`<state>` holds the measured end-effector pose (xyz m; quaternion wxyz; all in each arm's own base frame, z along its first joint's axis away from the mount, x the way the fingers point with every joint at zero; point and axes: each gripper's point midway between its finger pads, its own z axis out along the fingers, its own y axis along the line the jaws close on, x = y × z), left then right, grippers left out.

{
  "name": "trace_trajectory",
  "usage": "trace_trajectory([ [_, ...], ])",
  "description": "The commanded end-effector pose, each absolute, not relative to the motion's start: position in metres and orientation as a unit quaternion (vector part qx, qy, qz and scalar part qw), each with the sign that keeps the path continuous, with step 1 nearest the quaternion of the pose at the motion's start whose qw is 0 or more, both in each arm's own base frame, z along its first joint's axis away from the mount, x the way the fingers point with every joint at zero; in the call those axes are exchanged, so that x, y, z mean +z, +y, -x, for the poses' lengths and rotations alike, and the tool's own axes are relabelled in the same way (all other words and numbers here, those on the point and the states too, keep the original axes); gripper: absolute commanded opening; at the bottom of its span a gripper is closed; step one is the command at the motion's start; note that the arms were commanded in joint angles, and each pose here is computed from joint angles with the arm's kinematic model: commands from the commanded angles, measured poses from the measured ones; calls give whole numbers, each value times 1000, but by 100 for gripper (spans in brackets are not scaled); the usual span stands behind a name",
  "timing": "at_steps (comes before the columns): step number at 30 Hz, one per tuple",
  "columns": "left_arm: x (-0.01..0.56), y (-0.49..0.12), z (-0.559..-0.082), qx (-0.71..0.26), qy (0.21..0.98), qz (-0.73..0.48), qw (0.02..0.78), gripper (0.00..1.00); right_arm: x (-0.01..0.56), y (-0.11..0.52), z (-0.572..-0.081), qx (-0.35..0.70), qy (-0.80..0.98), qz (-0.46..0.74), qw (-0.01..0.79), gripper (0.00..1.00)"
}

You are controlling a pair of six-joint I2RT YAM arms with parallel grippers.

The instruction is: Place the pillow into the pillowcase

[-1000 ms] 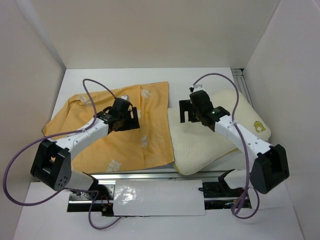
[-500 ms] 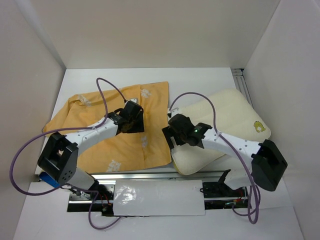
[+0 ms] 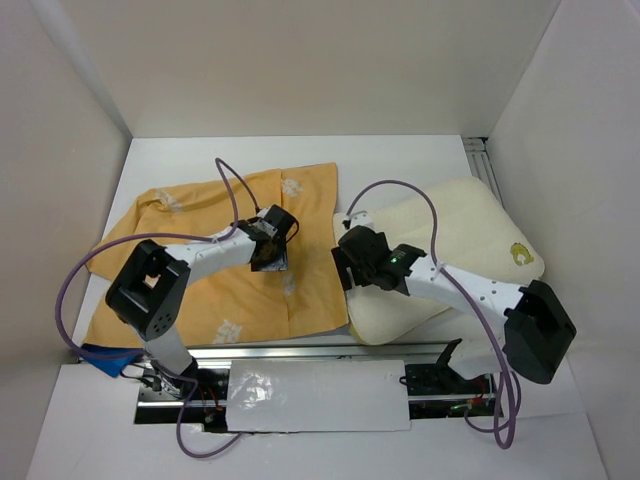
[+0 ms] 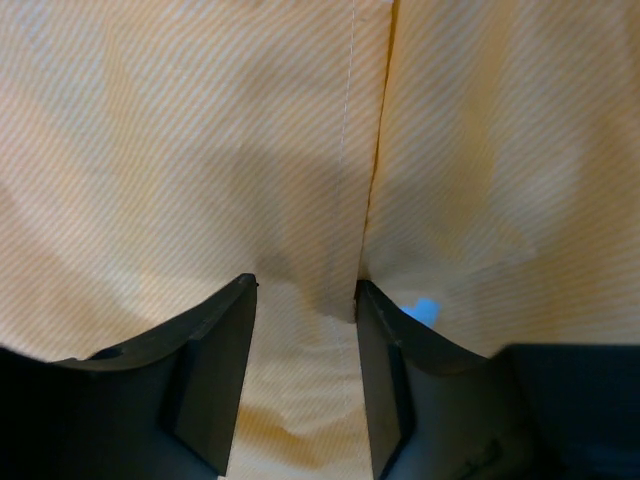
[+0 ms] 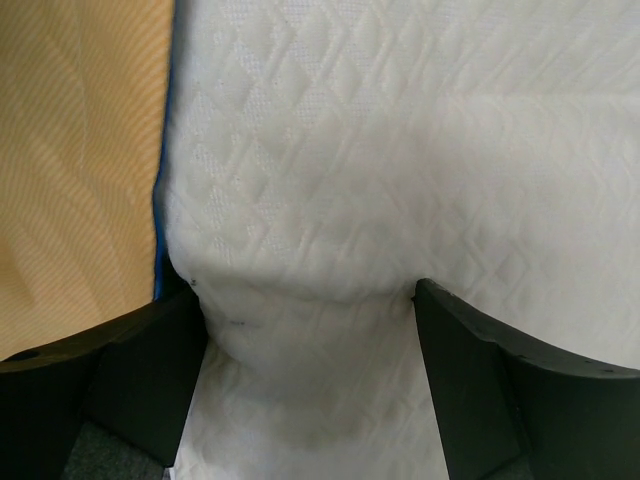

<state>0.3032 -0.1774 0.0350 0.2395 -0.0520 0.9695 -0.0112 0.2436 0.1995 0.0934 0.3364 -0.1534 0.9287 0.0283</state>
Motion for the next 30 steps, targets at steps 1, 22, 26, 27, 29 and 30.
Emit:
trace_trajectory([
  [1, 35, -179, -313, 6, 967, 68, 245, 54, 99, 170, -253, -3, 931, 106, 349, 85],
  [22, 118, -166, -311, -21, 940, 105, 325, 0, 284, 153, -311, 96, 819, -4, 566, 0],
  [26, 118, -173, -307, -32, 942, 98, 319, 0, 302, 179, -309, 152, 805, 45, 572, 0],
  [27, 114, -171, -305, -29, 944, 97, 315, 1, 300, 191, -311, 169, 804, 66, 566, 0],
  [29, 110, -170, -303, -21, 947, 91, 308, 2, 298, 220, -302, 224, 799, 115, 546, 0],
  [30, 107, -170, -303, -19, 948, 90, 305, 5, 296, 227, -300, 234, 797, 134, 540, 0],
])
